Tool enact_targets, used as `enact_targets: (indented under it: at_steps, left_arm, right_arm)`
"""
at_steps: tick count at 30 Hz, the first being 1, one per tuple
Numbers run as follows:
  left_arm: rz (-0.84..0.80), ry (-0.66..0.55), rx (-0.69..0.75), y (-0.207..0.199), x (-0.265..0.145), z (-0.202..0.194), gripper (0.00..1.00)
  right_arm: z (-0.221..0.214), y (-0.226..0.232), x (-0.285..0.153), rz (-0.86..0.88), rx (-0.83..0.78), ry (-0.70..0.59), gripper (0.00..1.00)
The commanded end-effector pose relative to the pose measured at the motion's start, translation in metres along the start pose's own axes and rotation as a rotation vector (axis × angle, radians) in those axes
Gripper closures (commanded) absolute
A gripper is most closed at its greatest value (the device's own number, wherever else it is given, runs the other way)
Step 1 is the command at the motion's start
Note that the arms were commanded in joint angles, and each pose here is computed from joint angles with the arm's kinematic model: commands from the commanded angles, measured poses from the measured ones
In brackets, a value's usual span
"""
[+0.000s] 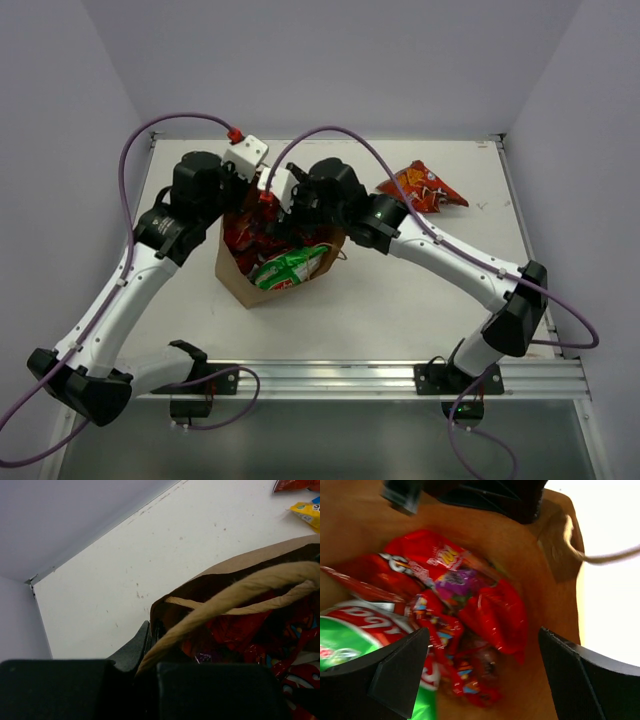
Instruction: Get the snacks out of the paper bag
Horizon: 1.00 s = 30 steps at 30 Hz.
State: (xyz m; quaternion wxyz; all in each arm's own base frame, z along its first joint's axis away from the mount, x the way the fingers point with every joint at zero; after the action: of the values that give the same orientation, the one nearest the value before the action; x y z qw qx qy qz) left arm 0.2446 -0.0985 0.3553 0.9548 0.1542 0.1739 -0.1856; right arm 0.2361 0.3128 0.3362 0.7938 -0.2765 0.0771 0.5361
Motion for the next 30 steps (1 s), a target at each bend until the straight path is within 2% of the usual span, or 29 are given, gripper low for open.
enact_targets:
  at_steps: [1,7,15,17,20,21,25,30]
  left_arm:
    - [0.007,-0.243,-0.012,0.009,-0.021,0.038,1.00]
    - [-0.020,-0.238,-0.013,0.006,-0.019,0.037,1.00]
    - [-0.036,-0.242,-0.019,0.005,-0.020,0.036,1.00]
    - [-0.034,-0.241,-0.018,0.005,-0.021,0.036,1.00]
    - [-0.033,-0.240,-0.016,0.005,-0.021,0.036,1.00]
    - [-0.030,-0.238,-0.017,0.005,-0.021,0.035,1.00]
    - [-0.020,-0.233,-0.018,0.006,-0.020,0.034,1.00]
    - [0.012,-0.227,-0.025,0.008,-0.019,0.034,1.00]
  right_arm:
    - [0.000,-0.010,0.012,-0.055,-0.182,-0.003,0.08]
    - [-0.027,-0.008,0.038,-0.065,-0.220,0.087,0.05]
    - [-0.050,-0.003,0.069,-0.080,-0.212,0.130,0.06]
    - [-0.051,-0.003,0.074,-0.085,-0.209,0.123,0.15]
    - [-0.047,-0.007,0.072,-0.111,-0.210,0.113,0.42]
    - [-0.044,-0.007,0.070,-0.111,-0.210,0.100,0.59]
    - [-0.029,-0.010,0.053,-0.131,-0.209,0.060,1.00]
    - [-0.002,-0.015,0.020,-0.174,-0.218,-0.022,1.00]
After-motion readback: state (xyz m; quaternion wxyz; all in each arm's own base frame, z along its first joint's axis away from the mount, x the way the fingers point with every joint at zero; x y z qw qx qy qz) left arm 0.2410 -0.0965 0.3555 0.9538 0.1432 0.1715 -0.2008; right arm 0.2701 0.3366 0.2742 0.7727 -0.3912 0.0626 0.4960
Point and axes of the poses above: each gripper's point midway between its finger pads, its own x axis out along the fingers, its own y axis along the line the jaws close on, z = x × y, the point moved 10 cm from there along -x, back along the fingers, and after that the axes turned 4 degrees about -x, right-handed, at the moved point
